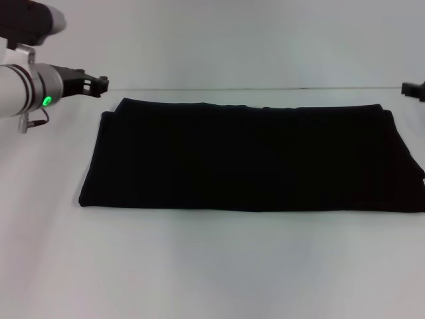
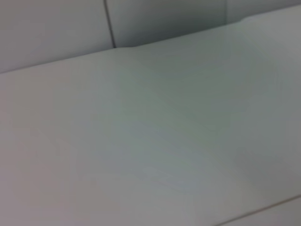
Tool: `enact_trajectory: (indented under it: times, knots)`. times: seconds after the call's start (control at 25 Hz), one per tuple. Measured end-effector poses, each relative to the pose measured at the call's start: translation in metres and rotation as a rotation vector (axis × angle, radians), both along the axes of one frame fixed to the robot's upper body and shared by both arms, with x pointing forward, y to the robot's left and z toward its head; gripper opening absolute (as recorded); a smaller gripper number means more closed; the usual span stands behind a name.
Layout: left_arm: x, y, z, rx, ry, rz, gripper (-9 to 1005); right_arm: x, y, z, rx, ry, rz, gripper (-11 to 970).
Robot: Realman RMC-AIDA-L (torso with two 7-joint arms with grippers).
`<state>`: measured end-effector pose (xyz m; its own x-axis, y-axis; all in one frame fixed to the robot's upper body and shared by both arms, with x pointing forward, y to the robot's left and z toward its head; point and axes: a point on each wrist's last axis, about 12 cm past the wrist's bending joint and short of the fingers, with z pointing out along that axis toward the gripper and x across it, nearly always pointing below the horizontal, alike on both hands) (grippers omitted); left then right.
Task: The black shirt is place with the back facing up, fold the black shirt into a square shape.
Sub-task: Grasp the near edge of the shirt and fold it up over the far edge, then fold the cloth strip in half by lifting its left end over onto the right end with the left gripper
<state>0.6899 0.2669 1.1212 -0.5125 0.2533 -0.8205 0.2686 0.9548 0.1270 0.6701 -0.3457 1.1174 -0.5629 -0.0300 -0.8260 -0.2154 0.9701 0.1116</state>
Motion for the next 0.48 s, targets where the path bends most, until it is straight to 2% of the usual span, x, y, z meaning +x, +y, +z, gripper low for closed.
enact_trajectory:
  times: [0.12,0.24,0.4,0.48]
  knots:
    - [-0.001,0.007,0.004,-0.044,0.008,0.024,420,-0.002,-0.003,0.008,0.062,0.002,0.014,447]
    - [-0.011,0.01,0.012,-0.137,0.069,-0.021,545,-0.01,-0.002,0.013,0.172,0.006,0.081,515]
    - [-0.039,0.003,0.021,-0.278,0.246,-0.221,701,-0.03,0.003,0.019,0.34,0.014,0.23,593]
    - [-0.052,0.002,0.024,-0.33,0.312,-0.299,741,-0.039,0.007,0.02,0.399,0.012,0.302,612]
